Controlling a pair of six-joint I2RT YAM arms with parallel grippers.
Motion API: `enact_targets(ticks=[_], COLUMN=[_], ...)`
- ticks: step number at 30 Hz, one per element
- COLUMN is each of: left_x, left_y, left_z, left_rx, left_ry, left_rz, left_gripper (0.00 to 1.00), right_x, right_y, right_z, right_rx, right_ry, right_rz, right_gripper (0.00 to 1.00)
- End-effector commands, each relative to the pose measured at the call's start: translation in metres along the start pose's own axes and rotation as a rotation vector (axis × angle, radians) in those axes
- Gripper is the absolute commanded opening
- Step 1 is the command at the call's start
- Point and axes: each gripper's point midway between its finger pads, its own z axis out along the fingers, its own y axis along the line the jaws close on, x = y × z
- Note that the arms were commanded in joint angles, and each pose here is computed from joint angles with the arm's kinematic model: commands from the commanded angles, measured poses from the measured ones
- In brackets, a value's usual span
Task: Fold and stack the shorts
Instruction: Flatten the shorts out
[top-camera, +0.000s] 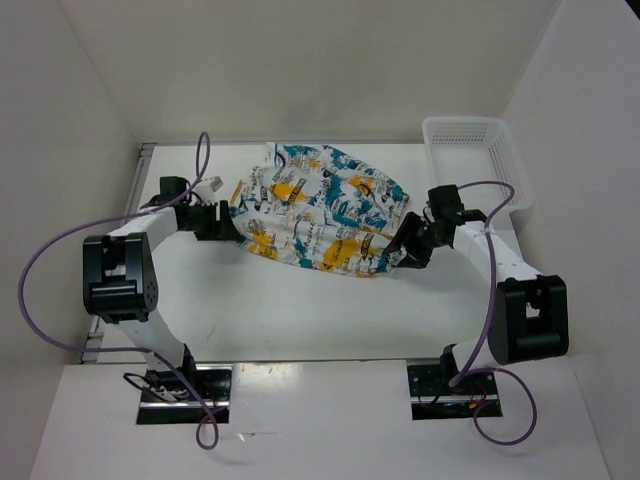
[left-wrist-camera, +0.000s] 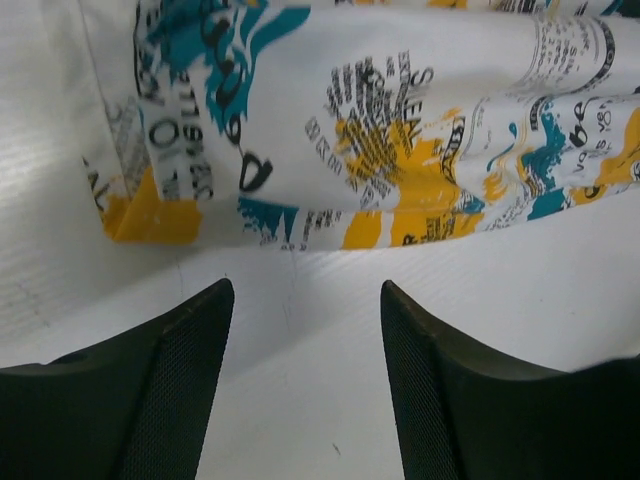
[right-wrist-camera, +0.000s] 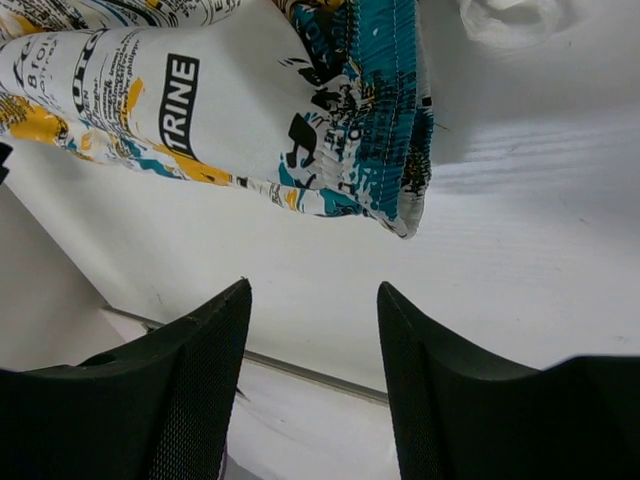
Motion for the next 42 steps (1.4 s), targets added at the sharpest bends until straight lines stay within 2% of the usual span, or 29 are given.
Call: enact_targets(ticks=[1, 3, 4, 7, 9, 11, 14, 21, 25, 28, 32, 34, 41, 42], left_x=[-0.039, -0.039, -0.042, -0.041, -0.036, -0.036, -0.034, -0.040, -0.040, -0.048, -0.056, -0.055, -0.059, -0.061], left_y=[-0.001, -0.001, 0.003, 0.004, 0.009, 0.009, 0.009, 0.010, 0.013, 0.015, 0.013, 0.016, 0.008, 0.007], left_z=[0.014, 0.022, 0.027, 0.033, 0.035, 0.035, 0.043, 0.053, 0.061, 0.061, 0.066, 0.070, 0.077, 0.076], left_rx=[0.021, 0.027, 0.028, -0.007, -0.020, -0.020, -0.014, -0.034, -0.041, -0.052, -0.048, -0.047, -0.058, -0.058], left_ry=[-0.084, -0.066, -0.061, -0.030, -0.014, -0.013, -0.007, -0.012, 0.001, -0.023, -0.028, -0.022, -0.018, -0.018], left_rz=[0.091, 0.088, 0.085, 0.085, 0.074, 0.074, 0.081, 0.104, 0.105, 0.120, 0.132, 0.128, 0.156, 0.156], left_gripper=[0.67, 0.62, 0.55, 0.47, 0.47, 0.54, 0.58, 0.58, 0.54, 0.59, 0.59, 0.53, 0.46, 0.41], right_x=[-0.007, -0.009, -0.009, -0.006, -0.008, -0.006, -0.006, -0.007, -0.004, -0.004, -0.002, -0.002, -0.002, 0.000], right_y=[0.012, 0.011, 0.011, 0.009, 0.008, 0.007, 0.007, 0.007, 0.004, 0.004, 0.001, 0.001, 0.001, -0.001], right_z=[-0.004, -0.003, -0.003, -0.004, -0.004, -0.004, -0.004, -0.002, 0.000, 0.000, 0.001, 0.001, 0.001, 0.003], right_rx=[-0.064, -0.056, -0.056, -0.055, -0.047, -0.047, -0.047, -0.047, -0.042, -0.042, -0.036, -0.036, -0.036, -0.031], right_ry=[-0.037, -0.044, -0.044, -0.043, -0.049, -0.049, -0.049, -0.049, -0.043, -0.043, -0.036, -0.036, -0.036, -0.030], right_rz=[0.006, 0.006, 0.006, 0.007, 0.017, 0.017, 0.017, 0.017, 0.020, 0.020, 0.024, 0.024, 0.024, 0.027], right_gripper=[0.59, 0.59, 0.59, 0.59, 0.59, 0.59, 0.59, 0.59, 0.59, 0.59, 0.59, 0.59, 0.59, 0.59])
